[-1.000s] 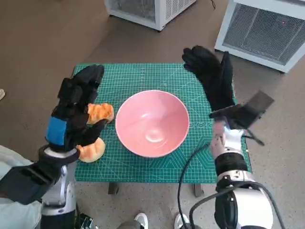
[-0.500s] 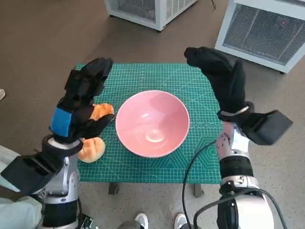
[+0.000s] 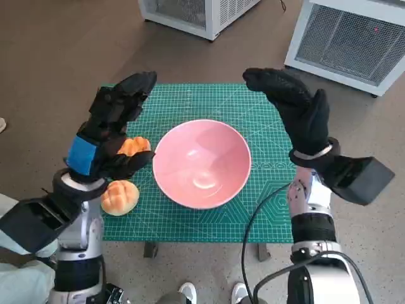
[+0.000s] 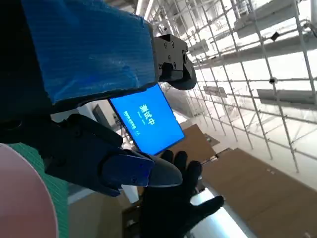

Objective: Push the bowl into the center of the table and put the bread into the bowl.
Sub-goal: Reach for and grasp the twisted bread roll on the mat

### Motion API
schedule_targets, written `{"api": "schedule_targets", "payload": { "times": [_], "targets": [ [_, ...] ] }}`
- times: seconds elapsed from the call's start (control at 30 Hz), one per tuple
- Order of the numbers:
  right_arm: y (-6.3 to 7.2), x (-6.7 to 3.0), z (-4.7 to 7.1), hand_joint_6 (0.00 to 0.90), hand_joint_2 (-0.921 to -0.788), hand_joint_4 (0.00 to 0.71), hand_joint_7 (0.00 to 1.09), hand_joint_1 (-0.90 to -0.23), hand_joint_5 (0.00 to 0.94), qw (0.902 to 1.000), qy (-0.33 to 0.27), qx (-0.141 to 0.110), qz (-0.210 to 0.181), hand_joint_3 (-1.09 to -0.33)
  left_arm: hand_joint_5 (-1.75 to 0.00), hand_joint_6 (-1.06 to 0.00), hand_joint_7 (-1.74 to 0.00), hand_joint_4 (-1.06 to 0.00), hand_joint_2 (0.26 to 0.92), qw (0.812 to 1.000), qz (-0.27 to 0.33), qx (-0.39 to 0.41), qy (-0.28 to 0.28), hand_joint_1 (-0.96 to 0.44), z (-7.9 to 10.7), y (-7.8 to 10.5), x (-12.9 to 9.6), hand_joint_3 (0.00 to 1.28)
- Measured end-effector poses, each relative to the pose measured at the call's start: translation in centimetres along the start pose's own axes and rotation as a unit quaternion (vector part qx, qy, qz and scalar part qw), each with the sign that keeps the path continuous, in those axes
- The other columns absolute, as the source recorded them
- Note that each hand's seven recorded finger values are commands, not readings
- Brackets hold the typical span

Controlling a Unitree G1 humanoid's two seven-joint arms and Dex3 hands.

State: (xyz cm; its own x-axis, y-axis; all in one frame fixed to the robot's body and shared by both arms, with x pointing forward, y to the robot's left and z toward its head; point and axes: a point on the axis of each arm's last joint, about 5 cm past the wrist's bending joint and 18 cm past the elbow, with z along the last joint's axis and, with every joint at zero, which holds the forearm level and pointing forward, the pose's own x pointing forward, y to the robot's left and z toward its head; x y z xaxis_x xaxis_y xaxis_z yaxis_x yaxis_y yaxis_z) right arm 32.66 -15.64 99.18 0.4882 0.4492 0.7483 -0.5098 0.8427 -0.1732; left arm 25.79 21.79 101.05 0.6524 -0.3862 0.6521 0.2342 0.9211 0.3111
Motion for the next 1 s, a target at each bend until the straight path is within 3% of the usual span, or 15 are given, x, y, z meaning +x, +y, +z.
{"api": "schedule_targets", "payload": {
  "times": [0.2,0.33,0.47,0.77,1.0],
  "targets": [
    [0.1,0.14,0.1,-0.001,-0.921,0.179,0.61,-0.699,0.018,1.0,-0.004,0.0,0.005,-0.789,0.0,-0.14,-0.47,-0.25,0.912,0.989,-0.033,0.124,0.067,-0.54,1.1,2.6,0.1,0.11],
    [0.1,0.22,0.2,-0.001,-0.921,0.179,0.61,-0.699,0.018,1.0,-0.004,0.001,0.007,-0.788,0.0,-0.17,-0.39,-0.26,0.868,0.966,-0.041,0.206,0.149,-0.47,2.0,4.4,0.4,0.03],
    [0.2,0.22,0.1,-0.001,-0.921,0.179,0.61,-0.698,0.018,1.0,-0.004,0.005,0.006,-0.784,0.0,-0.24,-0.26,-0.25,0.816,0.93,-0.038,0.283,0.23,-0.41,2.6,5.8,1.0,0.01],
    [0.5,0.22,-0.1,-0.001,-0.921,0.181,0.6,-0.684,0.018,0.9999,-0.003,0.012,0.005,-0.781,0.0,-0.31,-0.13,-0.23,0.769,0.853,-0.047,0.38,0.355,-0.29,1.8,6.6,2.1,0.0],
    [0.6,0.18,-0.3,-0.001,-0.921,0.18,0.6,-0.684,0.018,0.9999,-0.001,0.016,0.004,-0.781,0.0,-0.33,-0.09,-0.22,0.753,0.819,-0.085,0.383,0.418,-0.24,0.1,6.1,2.1,0.0]
  ]
}}
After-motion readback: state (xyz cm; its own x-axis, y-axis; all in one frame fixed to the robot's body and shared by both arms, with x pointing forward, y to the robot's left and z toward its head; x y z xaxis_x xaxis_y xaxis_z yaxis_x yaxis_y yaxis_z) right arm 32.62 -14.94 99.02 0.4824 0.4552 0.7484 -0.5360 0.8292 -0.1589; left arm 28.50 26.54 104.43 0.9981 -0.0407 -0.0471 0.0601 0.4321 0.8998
